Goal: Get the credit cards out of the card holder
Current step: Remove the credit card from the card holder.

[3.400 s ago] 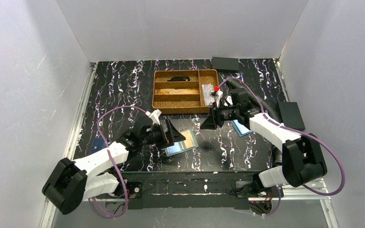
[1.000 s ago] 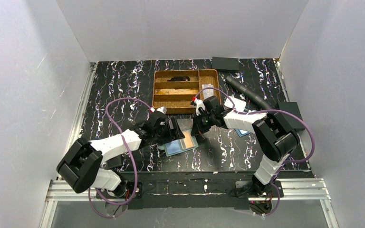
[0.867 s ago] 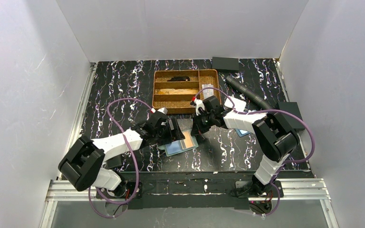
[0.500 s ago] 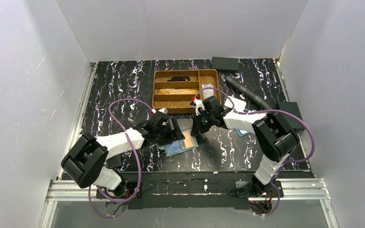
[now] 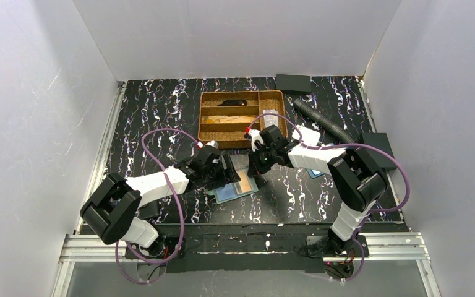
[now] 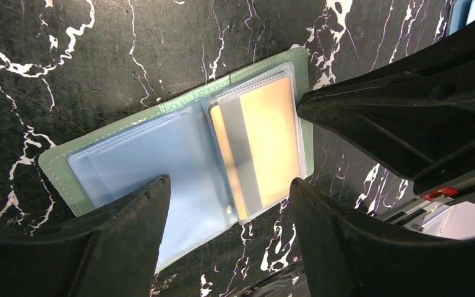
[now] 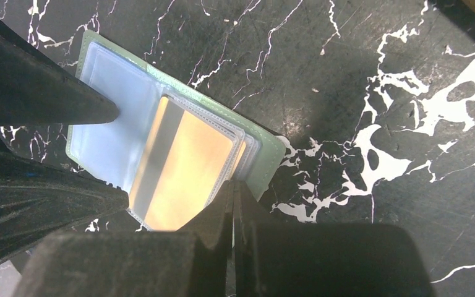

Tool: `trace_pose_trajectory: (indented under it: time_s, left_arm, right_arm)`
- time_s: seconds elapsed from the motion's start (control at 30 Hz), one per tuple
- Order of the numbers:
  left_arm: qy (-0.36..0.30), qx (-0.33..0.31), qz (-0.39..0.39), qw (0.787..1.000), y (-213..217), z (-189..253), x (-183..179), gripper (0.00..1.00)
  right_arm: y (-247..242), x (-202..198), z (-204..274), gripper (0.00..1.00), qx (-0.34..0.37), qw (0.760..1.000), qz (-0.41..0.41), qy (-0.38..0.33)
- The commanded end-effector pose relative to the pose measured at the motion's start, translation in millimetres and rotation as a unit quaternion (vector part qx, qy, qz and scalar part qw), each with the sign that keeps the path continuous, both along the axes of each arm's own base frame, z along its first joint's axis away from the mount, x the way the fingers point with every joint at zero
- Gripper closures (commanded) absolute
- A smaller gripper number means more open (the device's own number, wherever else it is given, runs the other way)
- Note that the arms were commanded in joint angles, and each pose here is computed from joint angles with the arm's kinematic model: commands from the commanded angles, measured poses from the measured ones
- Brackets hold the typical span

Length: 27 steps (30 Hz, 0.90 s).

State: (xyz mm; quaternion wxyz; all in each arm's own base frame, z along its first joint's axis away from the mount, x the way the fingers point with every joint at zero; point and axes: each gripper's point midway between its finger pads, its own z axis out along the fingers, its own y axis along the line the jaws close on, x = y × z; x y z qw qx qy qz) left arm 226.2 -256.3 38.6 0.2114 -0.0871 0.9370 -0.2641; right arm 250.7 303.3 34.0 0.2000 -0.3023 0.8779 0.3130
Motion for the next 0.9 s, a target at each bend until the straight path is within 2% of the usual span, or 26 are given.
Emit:
trace_pose_trajectory:
  time_s: [0.0, 0.1, 0.67, 0.87]
  left_arm:
    - [0.006, 0.026, 0.004, 1.000, 8, -3, -3, 0.31]
    - [0.003, 0.023, 0.001, 1.000, 6, -2, -4, 0.32]
    - [0.004, 0.002, -0.013, 1.000, -3, -4, -5, 0.34]
    - [0.011, 0.000, -0.016, 1.000, -4, -8, -8, 0.33]
  right_arm:
    - [3, 9, 10, 0.96, -0.015, 0.999, 0.006, -0.037]
    - [3, 9, 10, 0.94, -0.023, 0.999, 0.010, -0.043]
    - [10, 3, 20, 0.71, -0.017, 0.997, 0.033, -0.063]
    - [12, 2, 23, 0.66, -0.012, 0.997, 0.038, -0.064]
